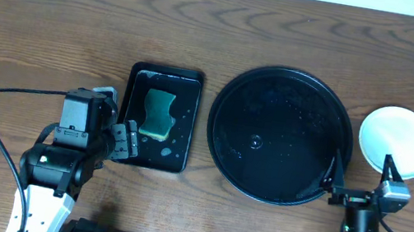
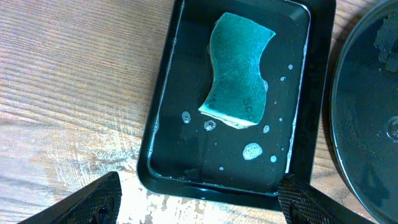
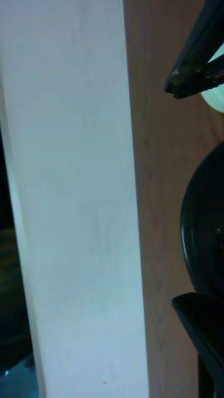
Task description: Clean dirty plates on tray and stack at the side
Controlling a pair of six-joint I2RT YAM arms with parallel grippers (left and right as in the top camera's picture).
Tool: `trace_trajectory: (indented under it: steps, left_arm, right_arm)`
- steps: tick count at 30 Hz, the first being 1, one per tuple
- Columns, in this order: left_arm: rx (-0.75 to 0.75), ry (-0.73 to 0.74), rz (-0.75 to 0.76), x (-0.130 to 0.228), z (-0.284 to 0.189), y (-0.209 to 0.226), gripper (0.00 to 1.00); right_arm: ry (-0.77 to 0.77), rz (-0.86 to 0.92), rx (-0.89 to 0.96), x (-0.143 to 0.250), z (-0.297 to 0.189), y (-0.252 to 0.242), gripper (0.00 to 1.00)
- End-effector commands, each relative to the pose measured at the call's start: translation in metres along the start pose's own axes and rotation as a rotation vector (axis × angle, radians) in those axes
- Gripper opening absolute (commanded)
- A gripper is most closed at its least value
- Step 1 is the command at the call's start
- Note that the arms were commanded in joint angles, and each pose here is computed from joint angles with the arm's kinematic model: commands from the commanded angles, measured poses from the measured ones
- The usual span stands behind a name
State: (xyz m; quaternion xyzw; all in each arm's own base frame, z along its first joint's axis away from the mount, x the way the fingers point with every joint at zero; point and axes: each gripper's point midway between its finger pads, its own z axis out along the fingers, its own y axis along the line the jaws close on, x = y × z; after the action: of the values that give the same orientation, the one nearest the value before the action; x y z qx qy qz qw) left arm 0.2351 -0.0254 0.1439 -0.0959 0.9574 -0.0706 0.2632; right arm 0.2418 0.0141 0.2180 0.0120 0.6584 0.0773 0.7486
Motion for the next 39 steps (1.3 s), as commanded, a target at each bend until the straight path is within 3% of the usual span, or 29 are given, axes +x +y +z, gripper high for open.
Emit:
trace_trajectory:
  steps: [1,7,11,39]
  left_arm:
    - [-0.005,0.002,0.015,0.001,0.001,0.001,0.81]
    - [-0.005,0.002,0.015,0.001,0.001,0.001,0.81]
    - [-0.005,0.002,0.015,0.001,0.001,0.001,0.82]
    - [-0.005,0.002,0.015,0.001,0.001,0.001,0.82]
  right_arm:
    - [0.026,0.008,0.025,0.017,0.001,-0.004,0.99]
    - [0.214,-0.036,0.057,0.063,-0.005,-0.011,0.99]
    - [0.205,-0.117,0.055,0.060,-0.004,-0.012,0.99]
    - [0.205,-0.115,0.054,0.060,-0.004,-0.012,0.99]
